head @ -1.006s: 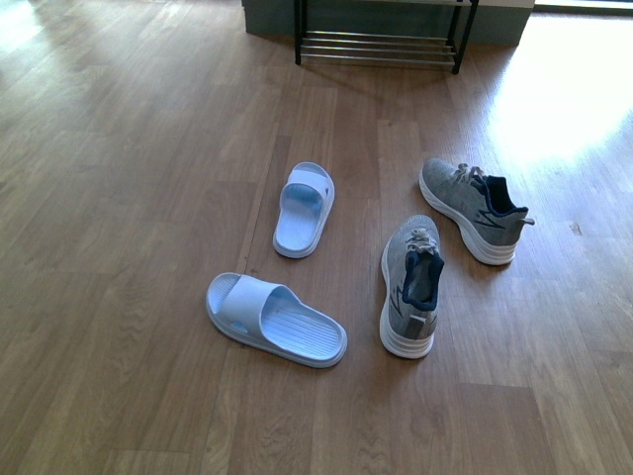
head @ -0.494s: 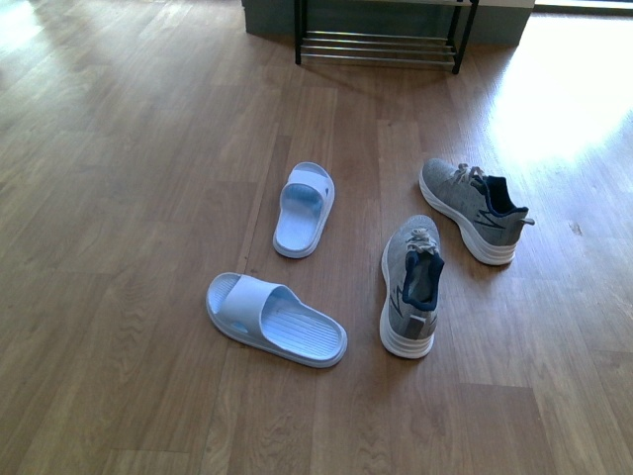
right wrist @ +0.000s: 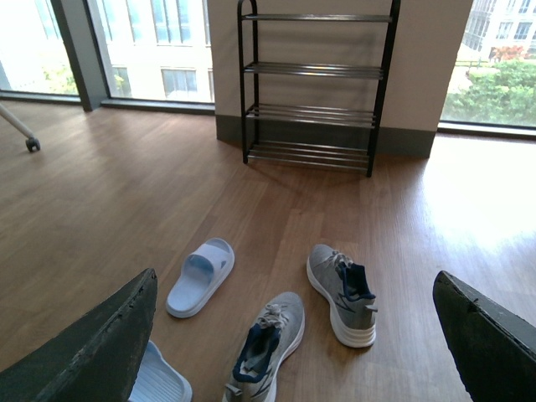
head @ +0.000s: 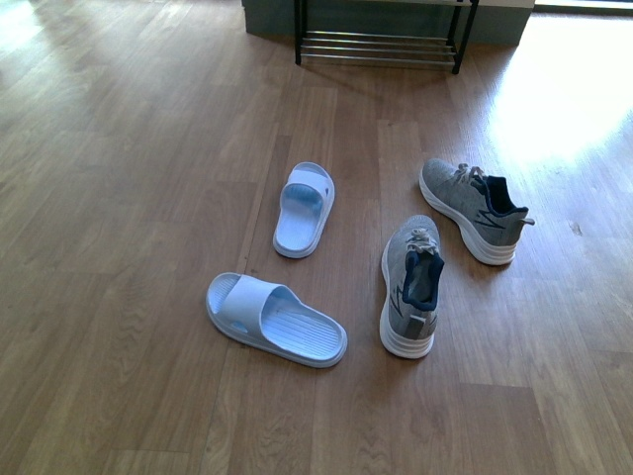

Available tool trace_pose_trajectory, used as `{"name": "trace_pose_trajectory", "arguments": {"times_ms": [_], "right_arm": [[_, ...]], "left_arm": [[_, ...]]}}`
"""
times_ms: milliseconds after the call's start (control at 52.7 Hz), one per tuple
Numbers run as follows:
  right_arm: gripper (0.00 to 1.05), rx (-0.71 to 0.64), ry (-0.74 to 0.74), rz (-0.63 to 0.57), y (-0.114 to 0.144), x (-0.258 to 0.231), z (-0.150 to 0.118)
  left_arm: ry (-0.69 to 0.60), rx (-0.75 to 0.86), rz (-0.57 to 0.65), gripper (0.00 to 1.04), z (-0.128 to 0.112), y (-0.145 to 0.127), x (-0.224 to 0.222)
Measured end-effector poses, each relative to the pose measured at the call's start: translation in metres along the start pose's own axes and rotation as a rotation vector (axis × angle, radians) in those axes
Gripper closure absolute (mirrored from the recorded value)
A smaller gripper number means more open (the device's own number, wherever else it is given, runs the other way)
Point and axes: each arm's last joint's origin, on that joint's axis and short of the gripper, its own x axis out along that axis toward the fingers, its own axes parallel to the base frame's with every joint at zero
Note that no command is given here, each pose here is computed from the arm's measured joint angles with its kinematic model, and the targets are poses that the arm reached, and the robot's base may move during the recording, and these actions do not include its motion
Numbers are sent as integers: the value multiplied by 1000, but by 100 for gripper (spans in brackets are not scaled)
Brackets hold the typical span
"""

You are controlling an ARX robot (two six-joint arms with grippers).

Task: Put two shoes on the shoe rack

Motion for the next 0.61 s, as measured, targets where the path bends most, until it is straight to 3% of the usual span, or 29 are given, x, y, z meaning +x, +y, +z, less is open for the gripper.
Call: {"name": "trace_pose_trajectory", "arguments": {"times_ms": [608], "right_arm": [[9,0,0,-2,0,0,0]], "left_arm": [[0,0,-2,9,0,0,0]]}}
